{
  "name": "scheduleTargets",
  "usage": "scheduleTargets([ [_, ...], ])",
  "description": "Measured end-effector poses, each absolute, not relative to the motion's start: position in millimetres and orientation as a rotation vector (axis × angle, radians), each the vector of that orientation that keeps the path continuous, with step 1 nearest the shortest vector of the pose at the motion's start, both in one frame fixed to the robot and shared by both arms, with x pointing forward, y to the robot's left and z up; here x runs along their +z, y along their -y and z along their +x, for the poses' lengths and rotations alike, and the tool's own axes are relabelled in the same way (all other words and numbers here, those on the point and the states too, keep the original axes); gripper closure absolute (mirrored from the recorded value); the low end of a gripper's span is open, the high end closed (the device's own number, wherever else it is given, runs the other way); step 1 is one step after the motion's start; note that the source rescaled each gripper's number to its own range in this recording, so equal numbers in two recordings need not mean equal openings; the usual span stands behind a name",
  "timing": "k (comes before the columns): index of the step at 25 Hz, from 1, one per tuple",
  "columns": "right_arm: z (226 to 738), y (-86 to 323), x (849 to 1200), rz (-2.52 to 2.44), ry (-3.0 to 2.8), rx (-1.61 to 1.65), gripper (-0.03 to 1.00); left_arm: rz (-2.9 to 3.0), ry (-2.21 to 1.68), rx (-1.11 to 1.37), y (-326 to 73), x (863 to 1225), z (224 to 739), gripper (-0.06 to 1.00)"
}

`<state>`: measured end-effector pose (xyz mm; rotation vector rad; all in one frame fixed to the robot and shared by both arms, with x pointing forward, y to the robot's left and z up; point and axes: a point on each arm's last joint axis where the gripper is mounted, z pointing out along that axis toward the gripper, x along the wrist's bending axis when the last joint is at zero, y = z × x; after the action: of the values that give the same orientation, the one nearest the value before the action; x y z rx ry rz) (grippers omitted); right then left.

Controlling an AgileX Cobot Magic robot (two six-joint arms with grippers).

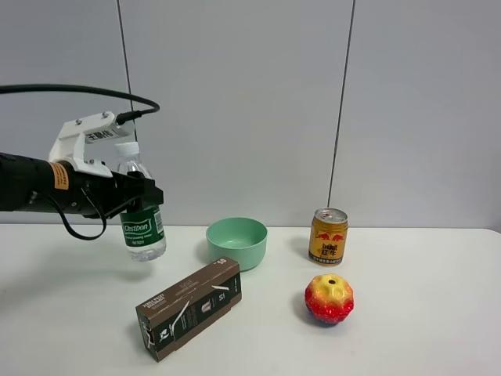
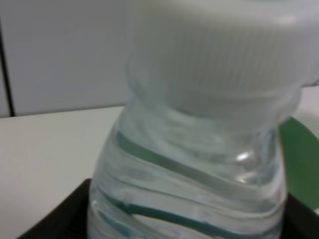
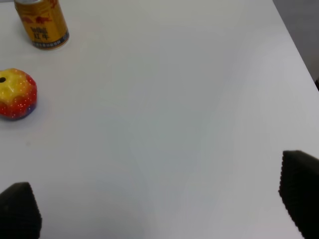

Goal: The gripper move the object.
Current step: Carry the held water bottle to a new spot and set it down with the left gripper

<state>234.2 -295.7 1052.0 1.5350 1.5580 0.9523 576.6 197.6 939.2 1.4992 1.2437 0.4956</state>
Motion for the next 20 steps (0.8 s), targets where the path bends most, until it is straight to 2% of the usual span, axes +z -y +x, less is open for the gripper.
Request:
scheduleTargets([
  [9, 234.2, 295.7, 1052.0, 1.535, -1.558, 0.952, -0.03, 1.579, -1.193, 0.480, -190.7, 898.6, 580.2, 0.94],
  [20, 234.2, 295.7, 1052.0, 1.535, -1.558, 0.952, -0.03, 1.554, -1.145, 0.502, -189.1, 886.4, 582.9, 0.94],
])
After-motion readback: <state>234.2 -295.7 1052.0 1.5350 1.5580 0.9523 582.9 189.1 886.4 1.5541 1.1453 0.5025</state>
